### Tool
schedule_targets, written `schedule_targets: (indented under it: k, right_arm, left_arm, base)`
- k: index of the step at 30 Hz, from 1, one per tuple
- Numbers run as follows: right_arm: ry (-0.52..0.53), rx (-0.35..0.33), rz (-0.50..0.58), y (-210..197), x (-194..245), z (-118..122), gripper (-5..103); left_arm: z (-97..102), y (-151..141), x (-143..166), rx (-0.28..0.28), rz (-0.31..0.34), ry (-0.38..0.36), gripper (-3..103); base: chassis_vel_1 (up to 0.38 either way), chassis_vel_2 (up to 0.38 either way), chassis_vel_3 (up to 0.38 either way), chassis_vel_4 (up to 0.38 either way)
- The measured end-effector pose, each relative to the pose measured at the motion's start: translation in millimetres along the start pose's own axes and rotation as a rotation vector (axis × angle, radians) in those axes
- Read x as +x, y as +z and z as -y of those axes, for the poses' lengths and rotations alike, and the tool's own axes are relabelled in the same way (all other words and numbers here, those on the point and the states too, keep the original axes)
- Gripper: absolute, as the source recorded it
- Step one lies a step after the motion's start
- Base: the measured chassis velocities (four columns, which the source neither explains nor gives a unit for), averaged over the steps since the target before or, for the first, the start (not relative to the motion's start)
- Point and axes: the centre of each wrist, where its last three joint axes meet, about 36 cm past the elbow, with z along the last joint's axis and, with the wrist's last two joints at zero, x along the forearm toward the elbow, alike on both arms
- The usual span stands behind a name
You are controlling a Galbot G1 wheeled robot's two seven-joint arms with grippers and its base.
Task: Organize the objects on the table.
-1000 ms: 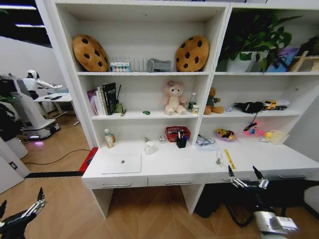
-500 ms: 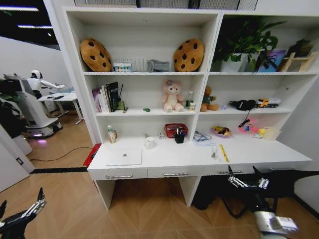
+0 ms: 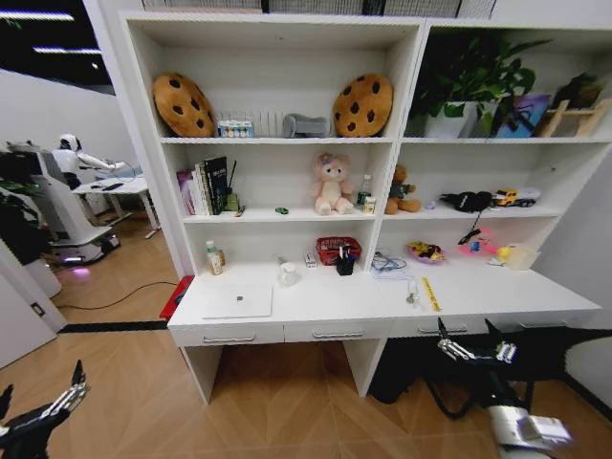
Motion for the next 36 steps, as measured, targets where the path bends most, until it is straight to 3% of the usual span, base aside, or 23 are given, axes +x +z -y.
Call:
schedule_targets:
  k: [36]
  right_arm:
    - [0.000, 0.000, 0.000, 0.0, 0.0, 0.0, 100]
  left_arm:
    - [0.0, 0.0, 0.0, 0.000, 0.000, 0.000, 100]
  base:
    - [0.007, 0.009, 0.007, 0.007]
